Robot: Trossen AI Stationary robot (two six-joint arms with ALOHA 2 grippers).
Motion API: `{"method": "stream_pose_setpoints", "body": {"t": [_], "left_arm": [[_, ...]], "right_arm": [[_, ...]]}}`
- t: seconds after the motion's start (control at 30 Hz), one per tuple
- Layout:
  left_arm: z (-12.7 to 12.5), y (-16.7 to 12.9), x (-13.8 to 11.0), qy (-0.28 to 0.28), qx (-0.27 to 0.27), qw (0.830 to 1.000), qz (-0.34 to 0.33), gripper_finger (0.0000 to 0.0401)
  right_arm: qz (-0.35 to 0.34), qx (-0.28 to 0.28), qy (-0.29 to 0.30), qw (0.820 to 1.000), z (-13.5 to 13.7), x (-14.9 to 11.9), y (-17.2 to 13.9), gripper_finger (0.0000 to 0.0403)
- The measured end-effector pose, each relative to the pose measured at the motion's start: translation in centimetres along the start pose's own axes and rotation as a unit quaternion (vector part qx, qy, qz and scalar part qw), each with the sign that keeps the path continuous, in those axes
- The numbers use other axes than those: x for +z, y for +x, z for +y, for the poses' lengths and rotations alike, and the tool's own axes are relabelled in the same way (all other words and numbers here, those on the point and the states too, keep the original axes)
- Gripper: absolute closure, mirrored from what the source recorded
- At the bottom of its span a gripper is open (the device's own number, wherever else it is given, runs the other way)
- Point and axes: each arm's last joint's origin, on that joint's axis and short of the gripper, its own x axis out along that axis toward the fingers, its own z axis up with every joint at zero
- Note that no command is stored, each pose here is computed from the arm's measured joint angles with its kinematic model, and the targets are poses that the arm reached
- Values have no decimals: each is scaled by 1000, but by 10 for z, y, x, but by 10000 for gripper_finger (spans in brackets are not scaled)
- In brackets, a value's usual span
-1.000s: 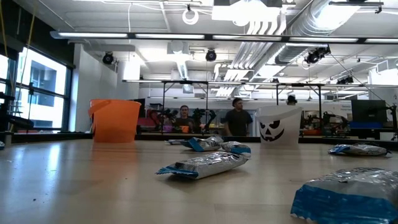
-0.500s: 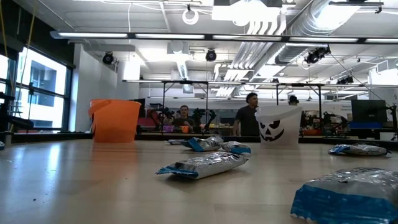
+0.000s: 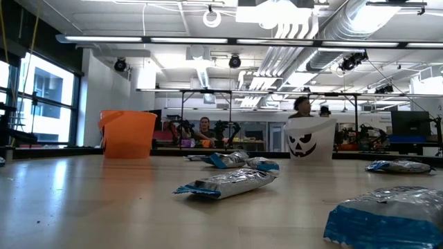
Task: Sort candy
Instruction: Put the brown chocolate into the orange bucket
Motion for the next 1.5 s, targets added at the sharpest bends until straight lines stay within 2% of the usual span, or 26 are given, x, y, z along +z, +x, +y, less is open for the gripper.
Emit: {"method": "stream_pose_setpoints", "body": {"t": [0.3, 0.83, 0.97, 1.23, 1.5], "left_arm": [[-7, 32, -2, -1, 19, 1000, 8, 268], [-4, 34, -2, 4, 43, 999, -6, 270], [-3, 34, -2, 5, 47, 999, -7, 293], [-2, 33, -2, -25, 53, 998, -7, 388], [-1, 28, -1, -40, 41, 998, -10, 392]], "right_arm": [[0, 0, 0, 1000, 0, 0, 0, 253], [0, 0, 0, 1000, 0, 0, 0, 253], [0, 0, 0, 1000, 0, 0, 0, 253], [0, 0, 0, 1000, 0, 0, 0, 253], [0, 0, 0, 1000, 0, 0, 0, 253]]}}
